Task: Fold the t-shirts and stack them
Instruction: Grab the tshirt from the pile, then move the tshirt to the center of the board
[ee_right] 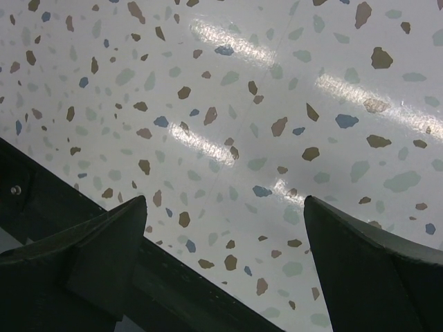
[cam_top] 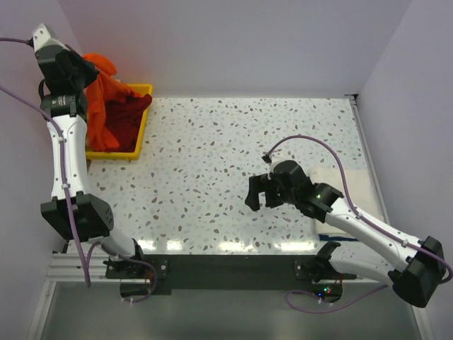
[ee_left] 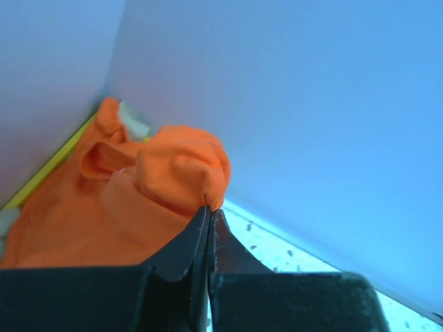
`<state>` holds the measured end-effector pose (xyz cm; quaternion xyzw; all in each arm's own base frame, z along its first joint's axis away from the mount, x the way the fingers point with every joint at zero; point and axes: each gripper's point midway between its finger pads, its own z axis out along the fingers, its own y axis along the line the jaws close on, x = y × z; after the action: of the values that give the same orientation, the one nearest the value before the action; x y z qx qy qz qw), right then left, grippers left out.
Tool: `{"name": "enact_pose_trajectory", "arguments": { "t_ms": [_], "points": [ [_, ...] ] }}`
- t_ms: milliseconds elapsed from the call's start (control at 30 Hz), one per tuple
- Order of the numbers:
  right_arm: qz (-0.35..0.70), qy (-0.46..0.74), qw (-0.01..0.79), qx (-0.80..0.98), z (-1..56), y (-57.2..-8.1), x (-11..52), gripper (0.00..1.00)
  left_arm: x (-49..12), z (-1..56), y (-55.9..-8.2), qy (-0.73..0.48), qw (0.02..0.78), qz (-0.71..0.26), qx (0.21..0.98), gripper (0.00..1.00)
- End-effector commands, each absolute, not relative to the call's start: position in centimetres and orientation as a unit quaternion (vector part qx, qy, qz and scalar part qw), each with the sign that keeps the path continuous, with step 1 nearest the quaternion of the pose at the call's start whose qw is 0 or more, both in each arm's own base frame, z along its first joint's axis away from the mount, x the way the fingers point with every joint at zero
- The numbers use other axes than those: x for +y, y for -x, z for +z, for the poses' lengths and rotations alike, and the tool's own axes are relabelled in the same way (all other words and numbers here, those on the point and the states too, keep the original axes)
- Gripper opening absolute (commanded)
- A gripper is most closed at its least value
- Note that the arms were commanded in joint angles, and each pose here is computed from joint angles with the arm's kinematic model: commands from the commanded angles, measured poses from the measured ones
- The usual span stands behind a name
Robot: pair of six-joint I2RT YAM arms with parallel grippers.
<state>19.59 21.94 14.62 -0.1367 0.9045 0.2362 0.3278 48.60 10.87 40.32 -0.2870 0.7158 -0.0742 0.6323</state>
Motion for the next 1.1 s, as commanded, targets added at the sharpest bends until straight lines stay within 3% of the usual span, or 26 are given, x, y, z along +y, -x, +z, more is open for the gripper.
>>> {"name": "enact_pose_trajectory", "arguments": {
  "t_ms": [0, 200, 433, 667, 967, 1067],
  "points": [
    [0.259, 0.141, 0.355, 0.887, 16.8, -20.6, 23.1, 0.99, 6.5, 52.6, -44.5, 0.201, 0.738, -0.156, 0.625, 0.00],
    [0.260, 0.136, 0.375, 0.879, 18.7, -21.2, 23.2, 0.99, 0.4, 61.1, -38.7, 0.095, 0.797, -0.224, 0.552, 0.00],
    [0.260, 0.125, 0.398, 0.871, 20.4, -21.6, 22.8, 0.99, -6.1, 63.0, -35.8, 0.036, 0.791, -0.298, 0.533, 0.00],
    [0.253, 0.110, 0.397, 0.875, 20.2, -21.4, 22.1, 0.99, -14.2, 56.2, -37.7, 0.020, 0.728, -0.365, 0.581, 0.00],
    [0.217, 0.061, 0.422, 0.878, 20.2, -21.5, 19.4, 0.99, -28.3, 41.5, -41.3, -0.019, 0.596, -0.390, 0.702, 0.00],
    [0.214, 0.043, 0.429, 0.877, 19.8, -21.6, 18.9, 0.99, -31.0, 37.0, -42.5, -0.034, 0.550, -0.389, 0.738, 0.09]
  ]
}}
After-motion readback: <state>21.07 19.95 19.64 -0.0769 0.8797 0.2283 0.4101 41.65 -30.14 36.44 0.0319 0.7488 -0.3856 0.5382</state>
